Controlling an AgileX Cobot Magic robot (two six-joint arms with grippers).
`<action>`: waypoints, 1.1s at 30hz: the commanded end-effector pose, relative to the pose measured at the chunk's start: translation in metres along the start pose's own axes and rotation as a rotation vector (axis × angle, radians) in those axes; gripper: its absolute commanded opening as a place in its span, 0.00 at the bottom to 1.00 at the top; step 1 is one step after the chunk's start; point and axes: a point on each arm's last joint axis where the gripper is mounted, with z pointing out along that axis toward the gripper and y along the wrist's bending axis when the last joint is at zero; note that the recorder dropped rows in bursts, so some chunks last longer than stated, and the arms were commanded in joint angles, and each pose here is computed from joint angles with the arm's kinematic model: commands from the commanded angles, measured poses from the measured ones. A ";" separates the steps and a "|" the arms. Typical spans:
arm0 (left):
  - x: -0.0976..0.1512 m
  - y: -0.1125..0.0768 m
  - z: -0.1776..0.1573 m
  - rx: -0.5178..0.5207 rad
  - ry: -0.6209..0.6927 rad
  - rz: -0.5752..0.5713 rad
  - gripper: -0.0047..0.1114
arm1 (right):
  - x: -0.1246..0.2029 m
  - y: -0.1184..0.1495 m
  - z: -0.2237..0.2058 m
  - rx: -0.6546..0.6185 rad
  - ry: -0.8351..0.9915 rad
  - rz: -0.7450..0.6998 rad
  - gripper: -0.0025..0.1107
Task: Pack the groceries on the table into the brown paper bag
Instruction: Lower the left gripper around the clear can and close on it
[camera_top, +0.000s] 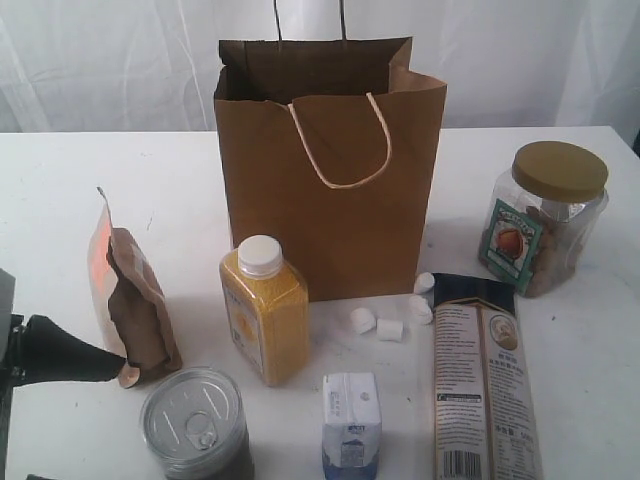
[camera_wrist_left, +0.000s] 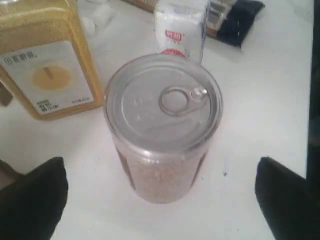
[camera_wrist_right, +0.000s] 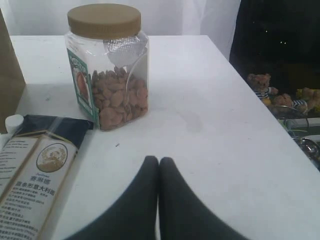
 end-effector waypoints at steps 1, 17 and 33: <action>0.001 -0.001 0.006 -0.005 -0.104 0.021 0.94 | 0.000 0.000 0.000 0.007 -0.007 0.002 0.02; 0.015 0.015 0.026 0.042 -0.106 -0.119 0.94 | 0.000 0.000 0.000 0.007 -0.007 0.022 0.02; 0.021 0.015 0.055 0.113 -0.004 -0.166 0.94 | 0.000 0.000 0.000 0.008 -0.007 0.021 0.02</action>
